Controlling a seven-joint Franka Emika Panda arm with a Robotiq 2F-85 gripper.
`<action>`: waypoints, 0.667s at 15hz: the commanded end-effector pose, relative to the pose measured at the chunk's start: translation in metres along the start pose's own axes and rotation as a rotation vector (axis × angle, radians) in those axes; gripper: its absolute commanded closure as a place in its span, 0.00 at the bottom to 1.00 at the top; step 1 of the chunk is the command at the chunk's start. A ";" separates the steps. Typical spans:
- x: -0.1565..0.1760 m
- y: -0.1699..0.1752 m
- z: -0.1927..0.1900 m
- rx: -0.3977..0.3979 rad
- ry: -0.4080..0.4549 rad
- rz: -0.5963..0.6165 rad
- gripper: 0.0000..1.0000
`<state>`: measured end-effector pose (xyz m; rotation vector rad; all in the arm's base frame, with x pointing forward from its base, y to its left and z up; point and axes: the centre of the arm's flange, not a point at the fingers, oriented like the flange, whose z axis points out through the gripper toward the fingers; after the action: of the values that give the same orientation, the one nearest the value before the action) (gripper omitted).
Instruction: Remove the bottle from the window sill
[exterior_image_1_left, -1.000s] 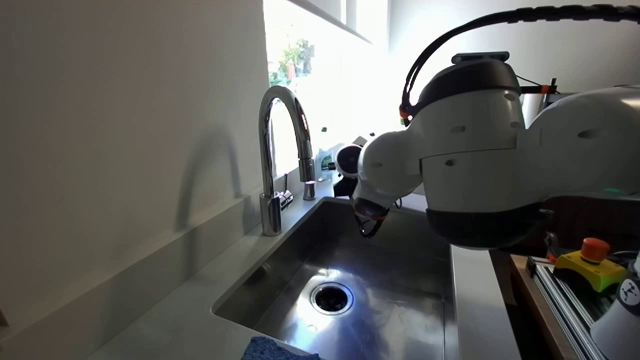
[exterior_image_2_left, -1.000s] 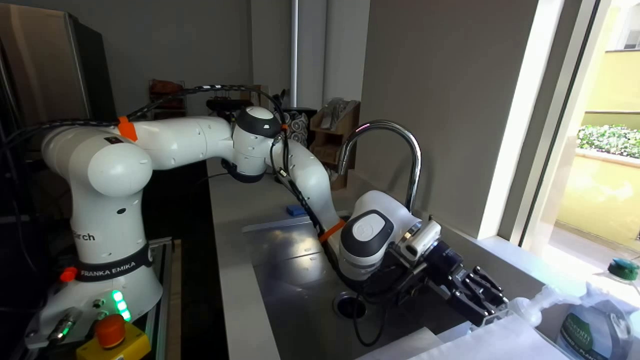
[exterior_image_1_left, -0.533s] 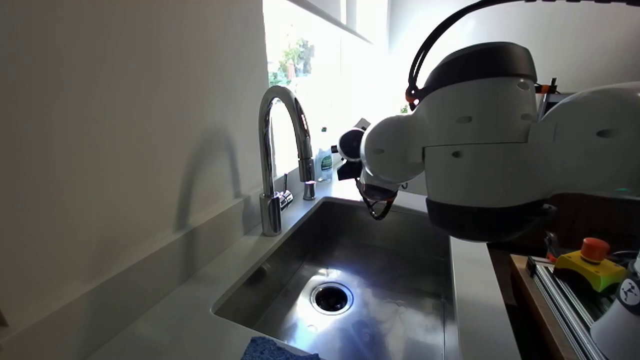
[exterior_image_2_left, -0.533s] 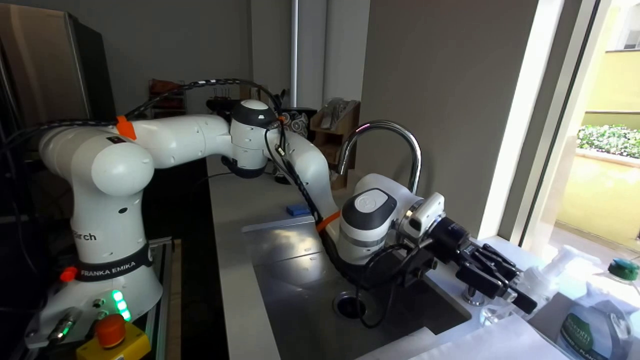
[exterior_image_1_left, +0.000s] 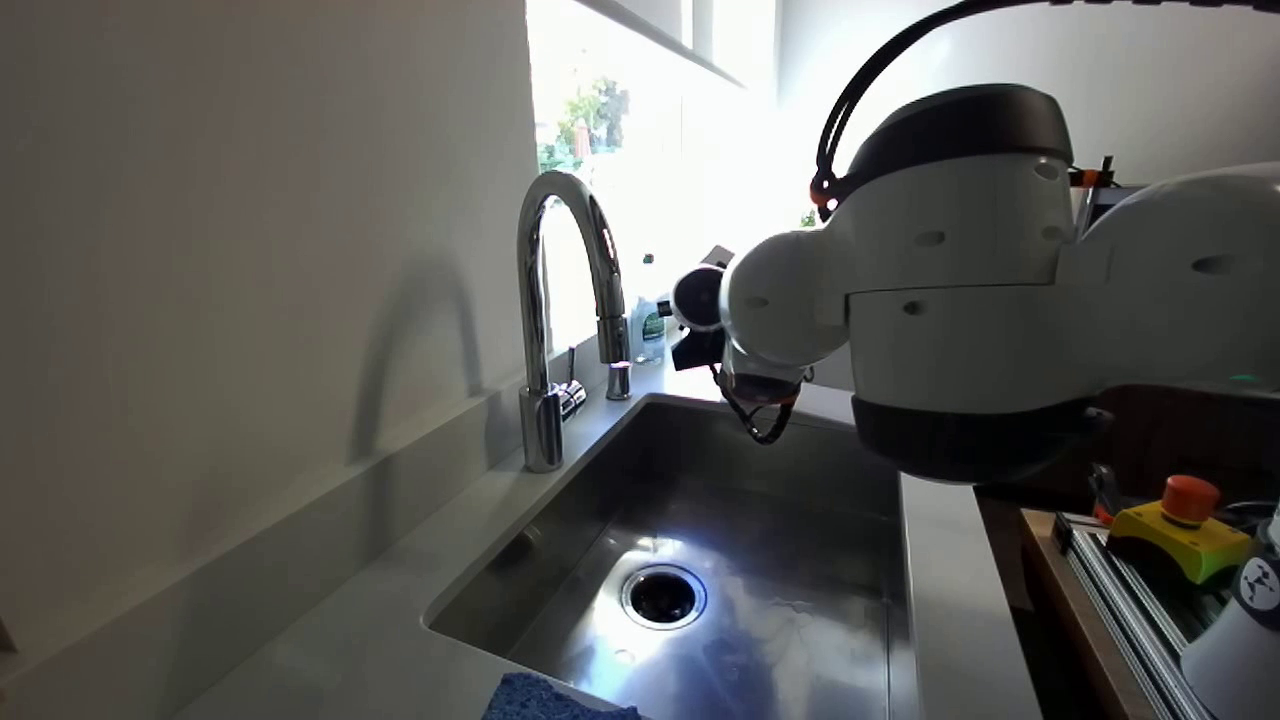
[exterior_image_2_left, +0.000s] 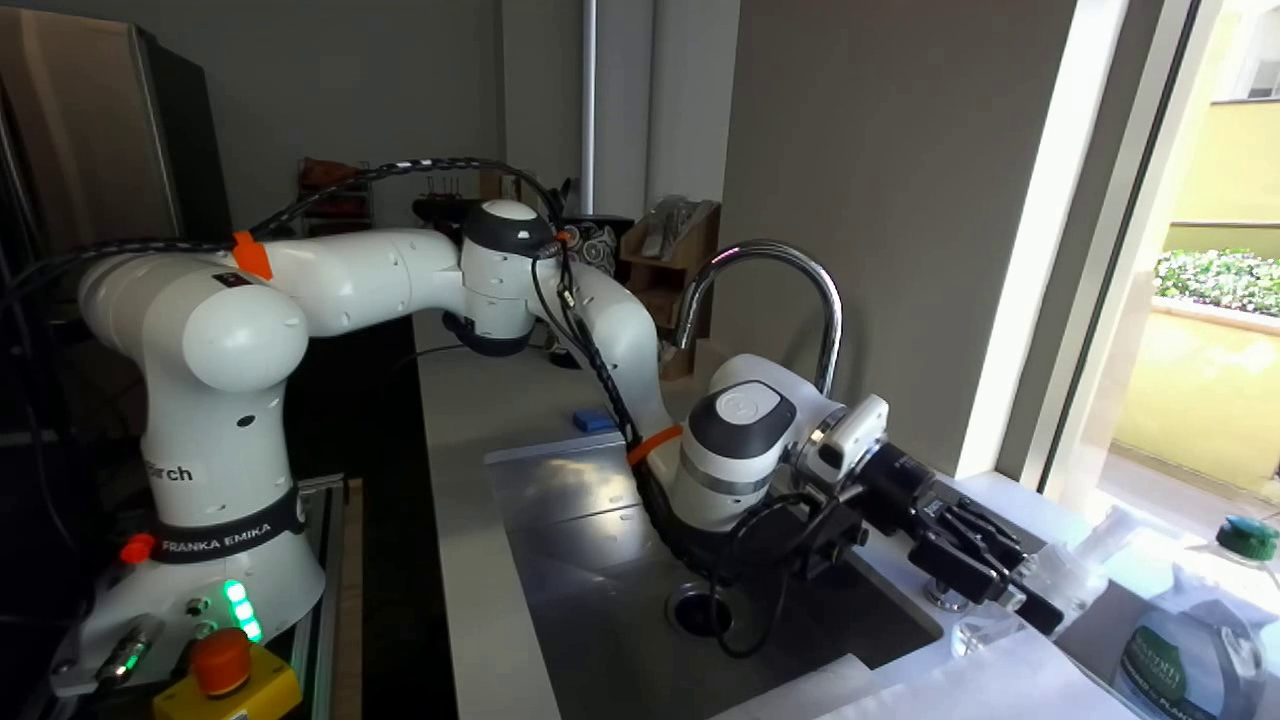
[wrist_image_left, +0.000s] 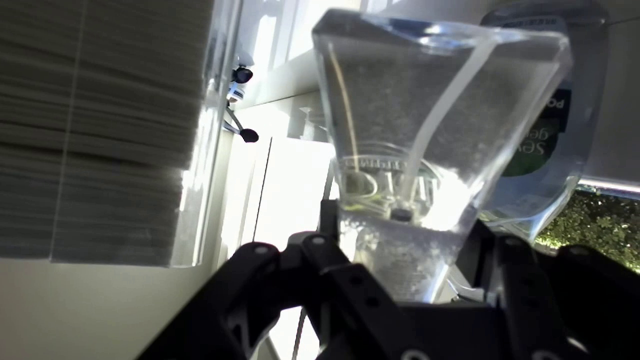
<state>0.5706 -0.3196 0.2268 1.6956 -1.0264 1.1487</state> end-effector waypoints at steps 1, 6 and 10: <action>0.000 0.000 0.000 0.000 -0.001 -0.001 0.45; -0.013 -0.009 0.005 0.010 -0.010 -0.003 0.70; -0.022 -0.016 0.005 0.018 -0.008 0.001 0.70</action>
<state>0.5749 -0.3149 0.2147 1.7229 -1.0242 1.1403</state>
